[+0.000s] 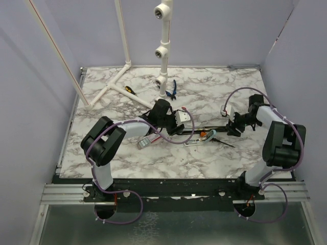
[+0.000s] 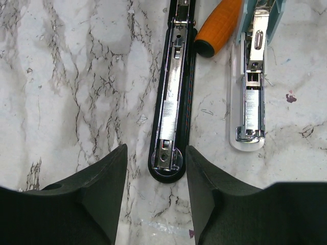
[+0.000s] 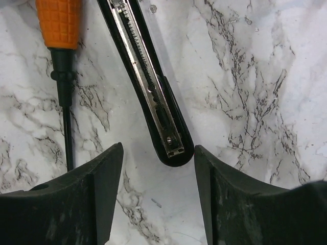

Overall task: Load the staples into the stapler
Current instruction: Close the stapler at the center of the board.

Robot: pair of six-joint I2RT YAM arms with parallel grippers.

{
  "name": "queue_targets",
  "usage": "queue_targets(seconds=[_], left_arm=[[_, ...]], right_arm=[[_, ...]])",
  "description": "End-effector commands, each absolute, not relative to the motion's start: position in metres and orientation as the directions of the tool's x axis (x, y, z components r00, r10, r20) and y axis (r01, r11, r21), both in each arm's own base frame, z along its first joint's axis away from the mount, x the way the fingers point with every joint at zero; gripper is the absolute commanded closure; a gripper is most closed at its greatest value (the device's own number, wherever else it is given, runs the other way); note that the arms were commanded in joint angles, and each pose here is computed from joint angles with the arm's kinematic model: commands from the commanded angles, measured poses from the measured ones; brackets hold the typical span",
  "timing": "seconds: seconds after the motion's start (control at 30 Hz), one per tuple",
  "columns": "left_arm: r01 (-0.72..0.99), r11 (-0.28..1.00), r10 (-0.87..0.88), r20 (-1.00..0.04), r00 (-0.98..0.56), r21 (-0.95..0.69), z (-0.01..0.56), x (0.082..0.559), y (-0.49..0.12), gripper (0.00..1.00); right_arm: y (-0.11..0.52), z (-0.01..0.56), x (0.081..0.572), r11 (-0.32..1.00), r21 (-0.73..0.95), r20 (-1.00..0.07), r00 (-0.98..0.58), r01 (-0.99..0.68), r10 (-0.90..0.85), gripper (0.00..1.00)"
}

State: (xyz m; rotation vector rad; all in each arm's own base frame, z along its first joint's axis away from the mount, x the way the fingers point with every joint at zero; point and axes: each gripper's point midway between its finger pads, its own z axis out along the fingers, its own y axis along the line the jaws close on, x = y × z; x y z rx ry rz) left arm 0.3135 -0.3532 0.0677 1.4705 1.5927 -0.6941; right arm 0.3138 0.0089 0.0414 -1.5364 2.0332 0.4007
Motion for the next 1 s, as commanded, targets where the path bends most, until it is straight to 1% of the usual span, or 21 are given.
queue_targets(seconds=[0.0, 0.33, 0.5, 0.8, 0.9, 0.97], left_arm=[[0.98, 0.141, 0.487, -0.872, 0.054, 0.14, 0.073, 0.308, -0.352, 0.5], [0.982, 0.157, 0.5, -0.866, 0.011, 0.104, 0.06, 0.305, -0.347, 0.51], [0.98, 0.16, 0.5, -0.866, 0.021, 0.116, 0.056, 0.311, -0.348, 0.51], [0.988, 0.128, 0.503, -0.864, 0.014, 0.09, 0.044, 0.311, -0.353, 0.58], [0.989, 0.124, 0.507, -0.862, 0.009, 0.083, 0.039, 0.309, -0.352, 0.63], [0.99, 0.122, 0.508, -0.861, 0.005, 0.078, 0.037, 0.309, -0.353, 0.67]], right_arm=[[0.003, 0.035, 0.319, 0.263, -0.111, -0.571, -0.155, -0.959, -0.806, 0.39], [0.015, 0.03, 0.324, 0.239, -0.092, -0.611, -0.135, -0.967, -0.78, 0.5], [0.018, 0.03, 0.325, 0.239, -0.096, -0.617, -0.131, -0.966, -0.776, 0.57], [0.016, 0.038, 0.33, 0.224, -0.118, -0.608, -0.108, -0.967, -0.786, 0.68], [0.016, 0.04, 0.33, 0.216, -0.117, -0.607, -0.102, -0.969, -0.788, 0.75], [0.018, 0.044, 0.33, 0.209, -0.117, -0.606, -0.097, -0.971, -0.79, 0.77]])
